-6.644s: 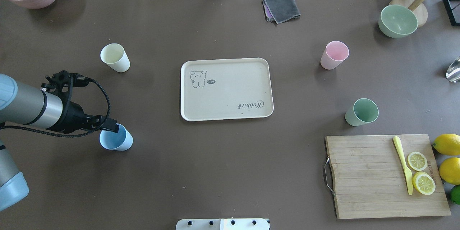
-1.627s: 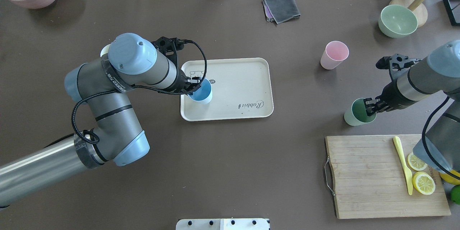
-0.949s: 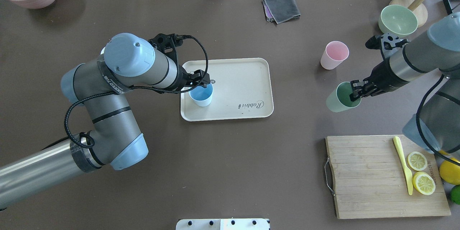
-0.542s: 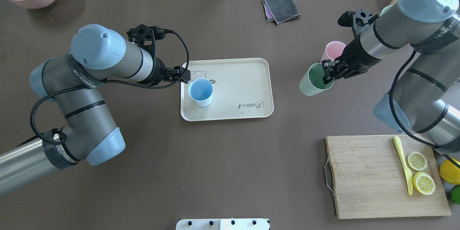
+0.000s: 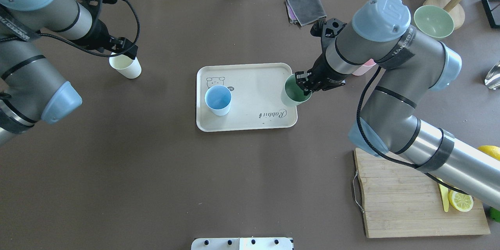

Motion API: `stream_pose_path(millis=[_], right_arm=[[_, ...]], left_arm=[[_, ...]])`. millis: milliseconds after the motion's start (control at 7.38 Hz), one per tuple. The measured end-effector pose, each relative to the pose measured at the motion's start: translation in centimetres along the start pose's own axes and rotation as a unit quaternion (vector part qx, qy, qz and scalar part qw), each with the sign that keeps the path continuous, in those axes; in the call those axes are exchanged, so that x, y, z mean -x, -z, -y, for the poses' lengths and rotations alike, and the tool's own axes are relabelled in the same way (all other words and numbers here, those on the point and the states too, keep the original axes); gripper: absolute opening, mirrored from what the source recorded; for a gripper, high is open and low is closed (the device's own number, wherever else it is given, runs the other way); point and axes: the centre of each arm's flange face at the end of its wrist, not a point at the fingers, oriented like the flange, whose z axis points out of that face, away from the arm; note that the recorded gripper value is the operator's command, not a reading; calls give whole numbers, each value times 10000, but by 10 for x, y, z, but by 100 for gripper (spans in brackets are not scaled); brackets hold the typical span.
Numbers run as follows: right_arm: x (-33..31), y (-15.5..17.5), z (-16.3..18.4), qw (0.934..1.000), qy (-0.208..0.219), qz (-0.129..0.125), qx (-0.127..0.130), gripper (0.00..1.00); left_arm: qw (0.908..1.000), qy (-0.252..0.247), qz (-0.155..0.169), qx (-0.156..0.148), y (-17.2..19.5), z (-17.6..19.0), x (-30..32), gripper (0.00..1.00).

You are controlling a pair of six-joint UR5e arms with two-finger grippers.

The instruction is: Place all cups on tray

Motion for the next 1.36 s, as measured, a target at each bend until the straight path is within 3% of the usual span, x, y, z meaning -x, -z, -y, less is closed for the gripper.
stream_pose_path(millis=[271, 542, 949, 1085, 1220, 1356], right_arm=[[31, -25, -3, 9999, -29, -94, -36, 0], [42, -48, -9, 9998, -24, -211, -4, 0], [40, -67, -13, 9994, -21, -347, 38, 0], [38, -71, -12, 9992, -37, -402, 19, 16], [36, -75, -10, 9991, -44, -429, 7, 99], [36, -78, -9, 9991, -75, -417, -11, 100]], left_arm=[[9993, -277, 243, 80, -9, 9, 75, 98], [9995, -320, 60, 24, -43, -3, 130, 98], [9997, -140, -188, -43, -58, -7, 138, 98], [9997, -106, -214, -45, -57, -7, 137, 98], [9997, -52, -248, -42, -57, -5, 134, 98], [9996, 19, -291, -55, -54, -3, 129, 98]])
